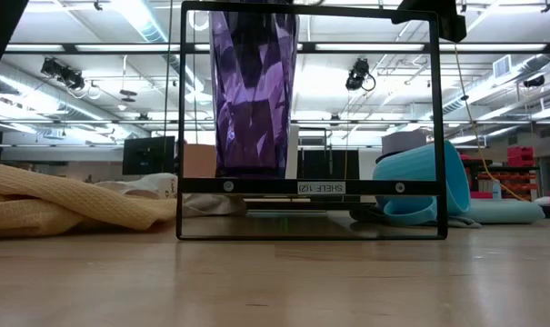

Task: Stack small to large cups/mugs on shelf
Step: Put the blue mug on the shelf

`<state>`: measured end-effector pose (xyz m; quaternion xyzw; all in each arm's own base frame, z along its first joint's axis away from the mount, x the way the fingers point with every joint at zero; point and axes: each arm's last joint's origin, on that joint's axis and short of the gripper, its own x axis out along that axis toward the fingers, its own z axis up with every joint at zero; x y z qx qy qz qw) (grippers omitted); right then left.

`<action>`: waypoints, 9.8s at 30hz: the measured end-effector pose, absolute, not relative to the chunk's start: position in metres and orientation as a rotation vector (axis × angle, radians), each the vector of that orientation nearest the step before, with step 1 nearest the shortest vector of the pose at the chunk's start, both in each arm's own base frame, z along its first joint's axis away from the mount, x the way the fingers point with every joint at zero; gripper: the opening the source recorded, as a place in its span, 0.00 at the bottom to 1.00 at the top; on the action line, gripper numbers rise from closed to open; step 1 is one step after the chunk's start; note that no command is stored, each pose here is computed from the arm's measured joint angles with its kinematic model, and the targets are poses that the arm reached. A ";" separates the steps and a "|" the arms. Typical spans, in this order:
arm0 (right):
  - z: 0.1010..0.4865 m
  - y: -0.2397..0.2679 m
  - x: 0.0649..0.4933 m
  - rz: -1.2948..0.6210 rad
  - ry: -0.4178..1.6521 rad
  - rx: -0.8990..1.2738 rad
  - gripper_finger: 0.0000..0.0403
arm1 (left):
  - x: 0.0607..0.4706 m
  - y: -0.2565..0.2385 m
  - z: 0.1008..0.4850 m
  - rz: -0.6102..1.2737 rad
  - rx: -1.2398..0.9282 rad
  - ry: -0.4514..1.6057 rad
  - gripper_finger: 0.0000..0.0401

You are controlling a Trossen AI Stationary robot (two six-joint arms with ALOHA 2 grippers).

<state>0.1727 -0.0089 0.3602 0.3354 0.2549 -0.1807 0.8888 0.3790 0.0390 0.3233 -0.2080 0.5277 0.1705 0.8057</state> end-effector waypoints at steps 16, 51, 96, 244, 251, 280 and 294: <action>0.359 -0.010 0.104 -0.510 0.459 0.698 0.04 | 0.394 0.041 0.465 0.304 -0.191 0.332 0.22; 0.339 0.046 0.135 0.010 0.574 -0.095 0.04 | 0.378 0.065 0.495 0.351 -0.140 0.215 0.20; 0.275 0.077 0.195 0.137 1.135 -0.296 0.12 | 0.378 0.065 0.495 0.351 -0.137 0.216 0.19; 0.227 0.009 0.262 0.050 1.277 -0.602 0.02 | 0.373 0.063 0.501 0.337 -0.030 0.207 0.19; 0.227 0.009 0.258 0.033 1.324 -0.622 0.01 | 0.373 0.063 0.501 0.337 -0.036 0.206 0.20; 0.372 -0.020 0.275 -0.211 1.135 -0.583 0.01 | 0.330 0.057 0.537 0.335 -0.028 0.091 0.18; 0.417 -0.094 0.319 -0.306 1.022 -0.018 0.01 | 0.324 0.055 0.540 0.334 -0.012 0.102 0.20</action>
